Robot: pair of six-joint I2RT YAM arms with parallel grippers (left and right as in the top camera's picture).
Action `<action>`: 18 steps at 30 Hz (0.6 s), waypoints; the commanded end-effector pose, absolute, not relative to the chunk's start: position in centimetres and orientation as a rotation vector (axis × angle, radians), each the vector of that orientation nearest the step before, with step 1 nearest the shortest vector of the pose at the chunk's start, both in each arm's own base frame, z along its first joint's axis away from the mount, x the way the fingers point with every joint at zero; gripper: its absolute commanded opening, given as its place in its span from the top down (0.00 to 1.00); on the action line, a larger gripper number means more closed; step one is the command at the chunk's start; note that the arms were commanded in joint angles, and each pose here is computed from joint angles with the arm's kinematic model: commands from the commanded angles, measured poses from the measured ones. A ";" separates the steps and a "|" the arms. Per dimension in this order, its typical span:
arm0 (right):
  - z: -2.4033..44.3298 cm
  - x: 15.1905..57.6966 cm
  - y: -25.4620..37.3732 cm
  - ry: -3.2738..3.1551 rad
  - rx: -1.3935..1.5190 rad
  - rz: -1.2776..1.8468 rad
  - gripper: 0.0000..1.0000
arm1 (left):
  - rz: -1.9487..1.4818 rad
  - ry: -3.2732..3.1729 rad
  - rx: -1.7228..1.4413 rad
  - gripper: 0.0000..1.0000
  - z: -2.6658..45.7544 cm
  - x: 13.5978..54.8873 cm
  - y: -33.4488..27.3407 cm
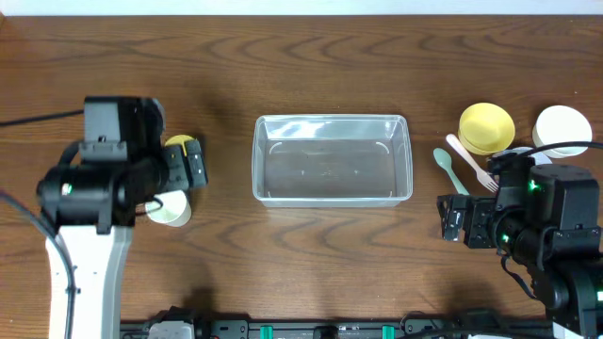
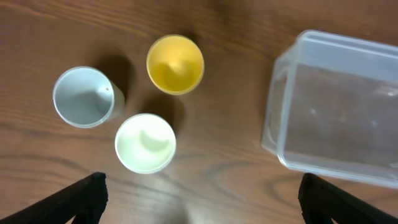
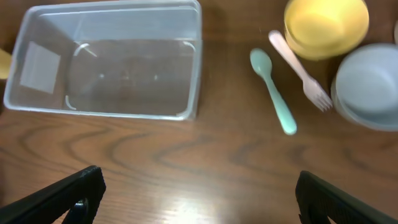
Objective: Pack container
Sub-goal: 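Move the left gripper to the yellow cup and grasp it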
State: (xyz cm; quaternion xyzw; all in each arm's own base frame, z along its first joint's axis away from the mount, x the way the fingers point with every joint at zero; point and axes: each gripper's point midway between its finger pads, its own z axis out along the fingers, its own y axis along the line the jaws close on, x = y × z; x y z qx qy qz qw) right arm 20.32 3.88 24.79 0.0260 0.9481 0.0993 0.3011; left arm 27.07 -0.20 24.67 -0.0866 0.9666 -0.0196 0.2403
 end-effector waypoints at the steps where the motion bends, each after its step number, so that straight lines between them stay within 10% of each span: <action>1: 24.9 20.4 3.4 2.523 0.239 0.275 0.01 | 0.016 2.662 -0.234 0.02 23.8 29.1 0.6; 18: 20.2 22.2 3.5 2.773 0.303 0.233 0.01 | 0.046 2.869 -0.241 0.02 14.0 36.8 0.5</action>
